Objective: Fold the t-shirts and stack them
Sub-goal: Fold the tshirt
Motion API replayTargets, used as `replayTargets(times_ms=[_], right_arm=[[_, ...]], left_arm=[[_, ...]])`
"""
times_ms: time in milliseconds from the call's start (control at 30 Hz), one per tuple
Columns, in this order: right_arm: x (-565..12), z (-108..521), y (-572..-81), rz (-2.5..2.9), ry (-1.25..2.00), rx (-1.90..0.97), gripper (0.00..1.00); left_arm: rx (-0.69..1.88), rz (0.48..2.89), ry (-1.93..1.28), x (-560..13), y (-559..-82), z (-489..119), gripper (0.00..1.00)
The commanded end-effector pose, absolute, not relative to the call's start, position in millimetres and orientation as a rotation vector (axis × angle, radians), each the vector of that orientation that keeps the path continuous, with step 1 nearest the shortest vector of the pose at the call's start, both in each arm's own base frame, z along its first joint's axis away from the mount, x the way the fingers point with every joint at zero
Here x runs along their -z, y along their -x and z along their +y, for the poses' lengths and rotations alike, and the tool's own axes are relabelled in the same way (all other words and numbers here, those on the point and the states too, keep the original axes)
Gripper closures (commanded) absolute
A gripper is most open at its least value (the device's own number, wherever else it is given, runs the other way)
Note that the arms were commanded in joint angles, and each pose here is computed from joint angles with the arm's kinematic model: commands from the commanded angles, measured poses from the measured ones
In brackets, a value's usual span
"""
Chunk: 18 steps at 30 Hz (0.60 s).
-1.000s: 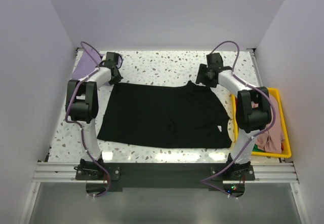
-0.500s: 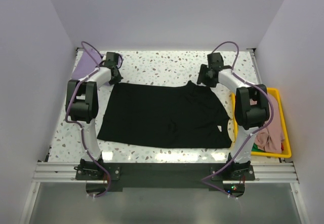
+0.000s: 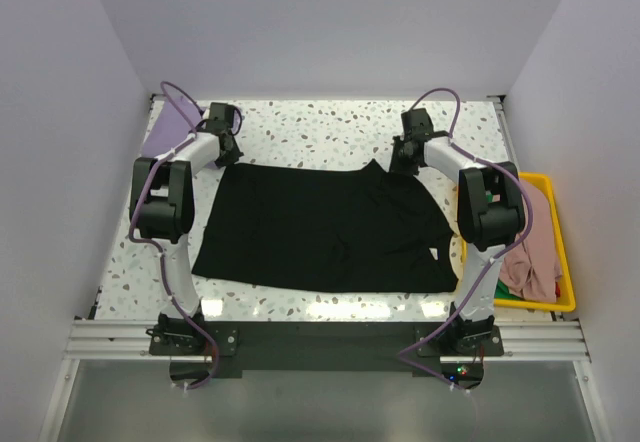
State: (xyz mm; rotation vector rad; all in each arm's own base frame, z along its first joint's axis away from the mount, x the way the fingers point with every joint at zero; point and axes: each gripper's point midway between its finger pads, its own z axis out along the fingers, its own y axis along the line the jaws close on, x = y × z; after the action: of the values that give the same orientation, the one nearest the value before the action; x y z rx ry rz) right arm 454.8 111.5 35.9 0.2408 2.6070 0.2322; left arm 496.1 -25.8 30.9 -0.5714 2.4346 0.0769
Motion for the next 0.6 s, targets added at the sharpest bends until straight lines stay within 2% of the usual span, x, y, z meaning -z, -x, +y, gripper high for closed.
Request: replayTargets(times_ms=[0, 33, 67, 100, 433, 567], right_arm=[[-51.9, 119.9, -466.0, 2.577, -0.22, -0.275, 0.82], [-53.9, 120.0, -466.1, 2.576, -0.224, -0.277, 0.88], [-58.3, 119.6, -467.3, 2.565, -0.23, -0.276, 0.99], [-61.9, 118.3, -468.6, 2.554, -0.243, -0.268, 1.0], [-141.7, 108.4, -477.3, 2.267, -0.309, -0.297, 1.0], [-146.7, 103.0, -459.3, 2.241, -0.317, -0.295, 1.0]], left_arm=[[-0.055, 2.373, 0.547, -54.6, -504.5, -26.1, 1.0], [-0.053, 2.374, 0.546, -55.1, -504.2, -26.4, 1.0], [-0.055, 2.372, 0.545, -55.3, -504.5, -26.1, 1.0], [-0.055, 2.371, 0.547, -56.1, -504.7, -25.3, 1.0], [-0.058, 2.349, 0.567, -63.6, -501.1, -16.8, 1.0], [-0.039, 2.334, 0.576, -68.6, -500.5, -15.8, 1.0]])
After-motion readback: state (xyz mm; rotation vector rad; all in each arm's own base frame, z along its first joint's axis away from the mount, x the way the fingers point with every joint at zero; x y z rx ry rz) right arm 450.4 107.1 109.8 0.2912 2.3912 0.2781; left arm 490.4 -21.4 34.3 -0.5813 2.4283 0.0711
